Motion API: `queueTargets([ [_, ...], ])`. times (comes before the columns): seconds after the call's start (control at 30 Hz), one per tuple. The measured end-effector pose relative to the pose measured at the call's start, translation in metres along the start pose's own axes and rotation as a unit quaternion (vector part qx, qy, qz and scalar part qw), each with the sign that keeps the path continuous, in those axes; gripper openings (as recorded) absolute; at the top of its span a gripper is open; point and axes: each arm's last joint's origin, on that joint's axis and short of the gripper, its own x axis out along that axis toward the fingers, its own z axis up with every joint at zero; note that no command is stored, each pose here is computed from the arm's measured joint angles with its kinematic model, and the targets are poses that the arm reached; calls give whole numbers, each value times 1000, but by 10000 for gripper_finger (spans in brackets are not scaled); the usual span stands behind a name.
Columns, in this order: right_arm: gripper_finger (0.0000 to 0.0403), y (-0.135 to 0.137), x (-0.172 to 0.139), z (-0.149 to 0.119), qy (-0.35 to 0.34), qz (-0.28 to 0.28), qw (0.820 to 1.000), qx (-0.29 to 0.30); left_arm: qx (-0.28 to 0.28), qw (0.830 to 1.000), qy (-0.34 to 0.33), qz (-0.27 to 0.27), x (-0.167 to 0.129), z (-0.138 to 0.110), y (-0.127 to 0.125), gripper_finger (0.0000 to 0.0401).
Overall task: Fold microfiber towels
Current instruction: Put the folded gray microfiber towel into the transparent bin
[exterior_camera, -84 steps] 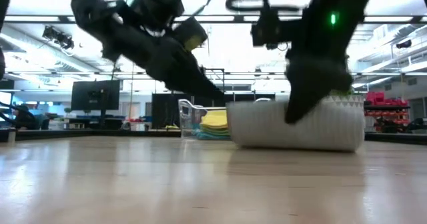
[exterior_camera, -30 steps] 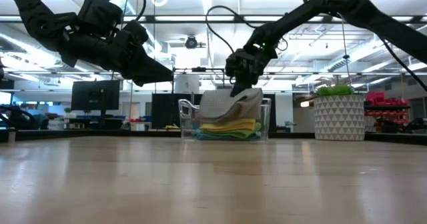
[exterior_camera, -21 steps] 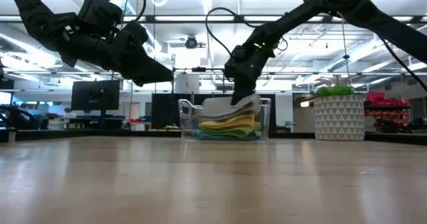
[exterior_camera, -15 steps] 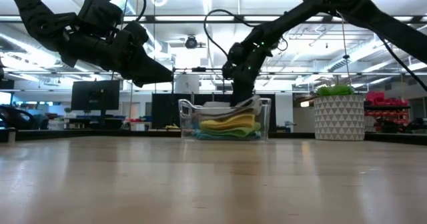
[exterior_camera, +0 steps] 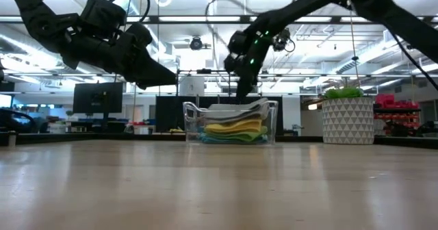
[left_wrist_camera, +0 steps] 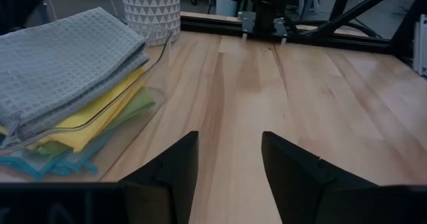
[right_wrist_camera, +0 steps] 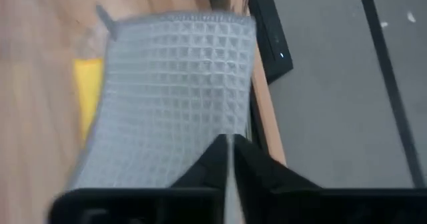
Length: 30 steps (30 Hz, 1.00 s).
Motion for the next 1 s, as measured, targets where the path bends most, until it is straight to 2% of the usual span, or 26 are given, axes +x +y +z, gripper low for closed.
queueTargets([
  [0.03, 24, 2, 9, 1, 10, -11, 1000, -4, 0, 1000, 1, 1, 0, 0, 0, 172],
  [0.1, 18, 5, 27, 2, 29, -32, 999, -1, 0, 1000, 5, 5, 0, -1, 2, 172],
  [0.2, 26, 11, 48, 1, 45, -22, 999, -1, -3, 1000, 10, 13, -1, -2, 5, 172],
  [0.33, 10, 23, 67, 3, 52, -4, 999, -17, -5, 1000, 10, 21, -2, -2, 9, 172],
  [0.53, 14, 39, 70, 15, 16, 4, 999, -47, -6, 1000, 9, 27, -3, -2, 11, 172],
  [0.63, 22, 40, 58, 18, 10, -7, 999, -49, -5, 1000, 9, 27, -3, -2, 11, 172],
  [0.83, 32, 38, 1, 18, 1, -23, 999, -27, -5, 1000, 9, 27, -3, -2, 11, 172],
  [1.0, 27, 33, -25, 7, 12, 18, 1000, 7, -7, 999, 8, 35, -4, -2, 15, 172],
])
